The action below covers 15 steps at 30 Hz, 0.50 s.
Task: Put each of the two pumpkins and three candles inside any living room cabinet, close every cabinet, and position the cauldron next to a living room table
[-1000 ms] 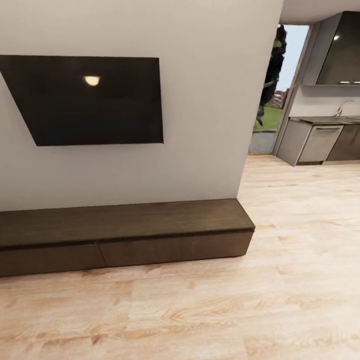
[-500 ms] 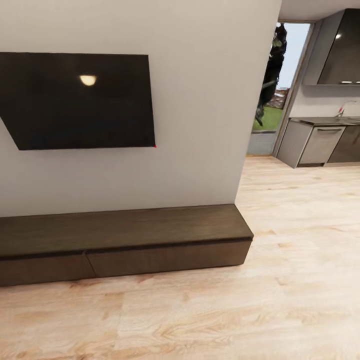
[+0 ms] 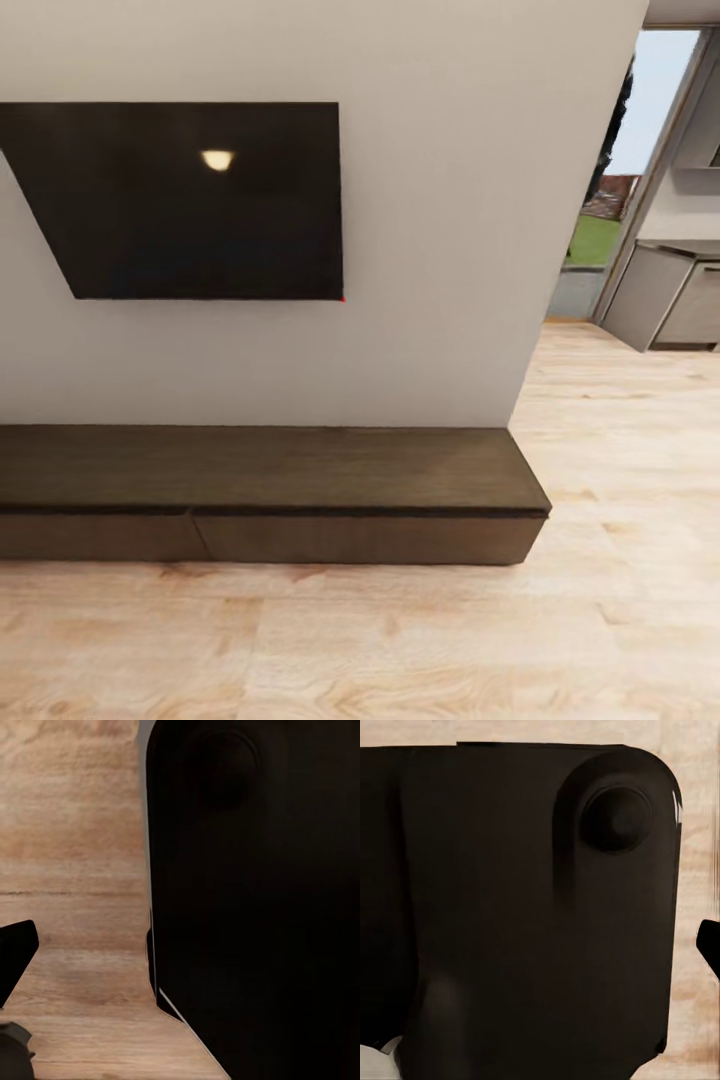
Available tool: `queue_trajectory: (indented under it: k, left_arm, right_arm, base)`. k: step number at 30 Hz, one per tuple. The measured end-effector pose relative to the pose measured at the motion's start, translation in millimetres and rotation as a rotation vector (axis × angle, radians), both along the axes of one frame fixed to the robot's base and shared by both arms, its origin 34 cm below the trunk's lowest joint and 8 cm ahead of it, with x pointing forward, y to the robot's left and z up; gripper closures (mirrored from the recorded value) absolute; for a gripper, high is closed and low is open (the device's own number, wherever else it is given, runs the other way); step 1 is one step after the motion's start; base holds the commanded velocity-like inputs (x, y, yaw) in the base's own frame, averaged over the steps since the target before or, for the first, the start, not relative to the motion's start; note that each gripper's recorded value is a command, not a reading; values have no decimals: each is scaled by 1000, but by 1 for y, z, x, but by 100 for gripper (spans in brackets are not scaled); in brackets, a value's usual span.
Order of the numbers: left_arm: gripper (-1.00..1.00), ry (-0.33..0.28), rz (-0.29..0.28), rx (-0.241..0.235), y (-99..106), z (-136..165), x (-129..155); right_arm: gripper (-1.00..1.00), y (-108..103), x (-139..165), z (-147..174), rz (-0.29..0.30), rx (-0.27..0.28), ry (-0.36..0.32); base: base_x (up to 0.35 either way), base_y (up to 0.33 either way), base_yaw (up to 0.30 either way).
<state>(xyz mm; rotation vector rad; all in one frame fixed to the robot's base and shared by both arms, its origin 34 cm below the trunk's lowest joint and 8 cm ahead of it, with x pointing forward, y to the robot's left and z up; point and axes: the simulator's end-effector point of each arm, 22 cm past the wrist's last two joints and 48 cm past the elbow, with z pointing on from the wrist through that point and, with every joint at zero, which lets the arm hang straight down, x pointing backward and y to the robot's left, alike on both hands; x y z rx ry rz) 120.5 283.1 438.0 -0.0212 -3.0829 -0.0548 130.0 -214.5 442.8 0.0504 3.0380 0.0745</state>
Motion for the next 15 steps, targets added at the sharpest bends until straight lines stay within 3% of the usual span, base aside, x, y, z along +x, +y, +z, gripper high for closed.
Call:
queue_trajectory:
  k: [5, 15]
  left_arm:
    - [-100, 1, 0, -1, -1, 0, 0]
    - [-100, -7, -4, -2, -1, 0, 4]
  right_arm:
    - [-100, 0, 0, 0, 0, 0, -2]
    - [-100, -1, 1, 0, -1, -1, -3]
  base:
    - [271, -105, 47]
    - [312, -6, 3]
